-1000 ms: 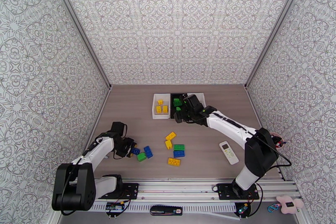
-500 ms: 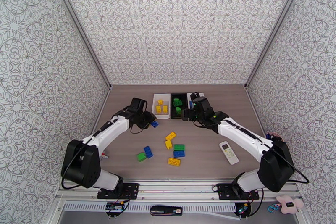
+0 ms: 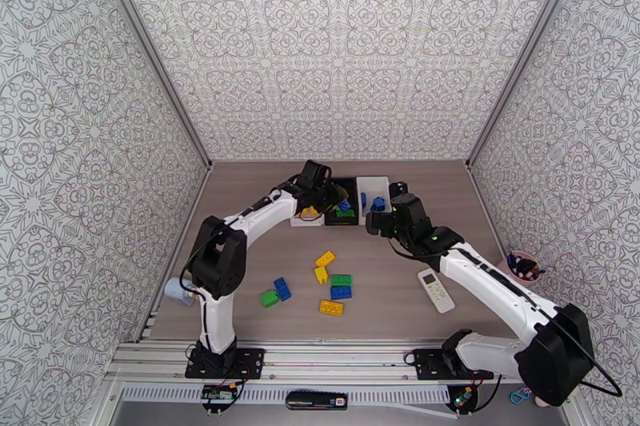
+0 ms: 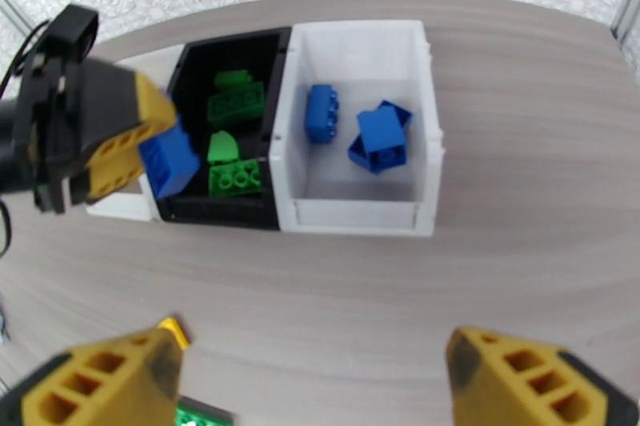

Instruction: Sort the legos into containers by color

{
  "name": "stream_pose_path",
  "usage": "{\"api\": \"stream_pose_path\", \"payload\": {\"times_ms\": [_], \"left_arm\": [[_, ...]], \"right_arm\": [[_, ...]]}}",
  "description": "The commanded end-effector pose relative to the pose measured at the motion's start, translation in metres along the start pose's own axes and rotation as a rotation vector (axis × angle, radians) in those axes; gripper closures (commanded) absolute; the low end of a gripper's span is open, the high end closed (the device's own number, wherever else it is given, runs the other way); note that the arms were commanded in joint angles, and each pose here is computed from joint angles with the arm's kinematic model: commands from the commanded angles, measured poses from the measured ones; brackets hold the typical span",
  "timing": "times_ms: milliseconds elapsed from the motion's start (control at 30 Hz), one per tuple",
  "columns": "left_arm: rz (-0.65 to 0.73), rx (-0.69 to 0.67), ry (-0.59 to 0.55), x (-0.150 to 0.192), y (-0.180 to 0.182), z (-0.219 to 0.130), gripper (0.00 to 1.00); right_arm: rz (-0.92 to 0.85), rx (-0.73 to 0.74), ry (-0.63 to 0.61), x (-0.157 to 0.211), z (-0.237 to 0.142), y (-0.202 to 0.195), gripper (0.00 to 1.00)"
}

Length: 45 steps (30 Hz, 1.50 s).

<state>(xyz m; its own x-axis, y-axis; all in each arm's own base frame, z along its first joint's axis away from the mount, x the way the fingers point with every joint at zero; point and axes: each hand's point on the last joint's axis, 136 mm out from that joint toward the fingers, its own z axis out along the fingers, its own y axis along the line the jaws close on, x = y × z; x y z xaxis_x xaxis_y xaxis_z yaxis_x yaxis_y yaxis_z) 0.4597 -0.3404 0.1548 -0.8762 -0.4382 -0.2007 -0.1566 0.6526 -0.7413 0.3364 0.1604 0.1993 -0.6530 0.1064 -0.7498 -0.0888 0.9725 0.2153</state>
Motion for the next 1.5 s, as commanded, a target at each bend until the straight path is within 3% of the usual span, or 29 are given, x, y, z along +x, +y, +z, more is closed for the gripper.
{"api": "stream_pose_path", "payload": {"times_ms": [0, 500, 600, 700, 833, 1000, 1200, 1467], "left_arm": [[0.017, 0.065, -0.013, -0.007, -0.028, 0.019, 0.69], [0.025, 0.084, -0.033, -0.029, -0.042, 0.084, 0.67], [0.034, 0.092, -0.037, -0.032, -0.047, 0.085, 0.59], [0.048, 0.100, -0.043, -0.034, -0.052, 0.080, 0.44], [0.094, 0.099, -0.052, -0.036, -0.057, 0.064, 0.27], [0.183, 0.086, -0.077, -0.034, -0.053, 0.031, 0.15], [0.302, 0.042, -0.173, -0.037, -0.036, -0.030, 0.09], [0.418, -0.031, -0.225, -0.024, 0.017, -0.104, 0.00]], "right_arm": [[0.013, 0.046, 0.009, 0.007, -0.005, -0.015, 0.10], [0.012, 0.039, 0.015, 0.010, -0.011, -0.018, 0.10], [0.011, 0.036, 0.014, 0.009, -0.012, -0.017, 0.10], [0.010, 0.032, 0.012, 0.007, -0.013, -0.017, 0.10], [-0.009, 0.021, 0.030, 0.009, -0.013, -0.014, 0.10], [-0.056, 0.000, 0.079, 0.016, -0.008, -0.008, 0.10], [-0.145, -0.036, 0.146, 0.033, 0.003, 0.016, 0.10], [-0.298, -0.111, 0.247, 0.070, 0.028, 0.072, 0.09]]}}
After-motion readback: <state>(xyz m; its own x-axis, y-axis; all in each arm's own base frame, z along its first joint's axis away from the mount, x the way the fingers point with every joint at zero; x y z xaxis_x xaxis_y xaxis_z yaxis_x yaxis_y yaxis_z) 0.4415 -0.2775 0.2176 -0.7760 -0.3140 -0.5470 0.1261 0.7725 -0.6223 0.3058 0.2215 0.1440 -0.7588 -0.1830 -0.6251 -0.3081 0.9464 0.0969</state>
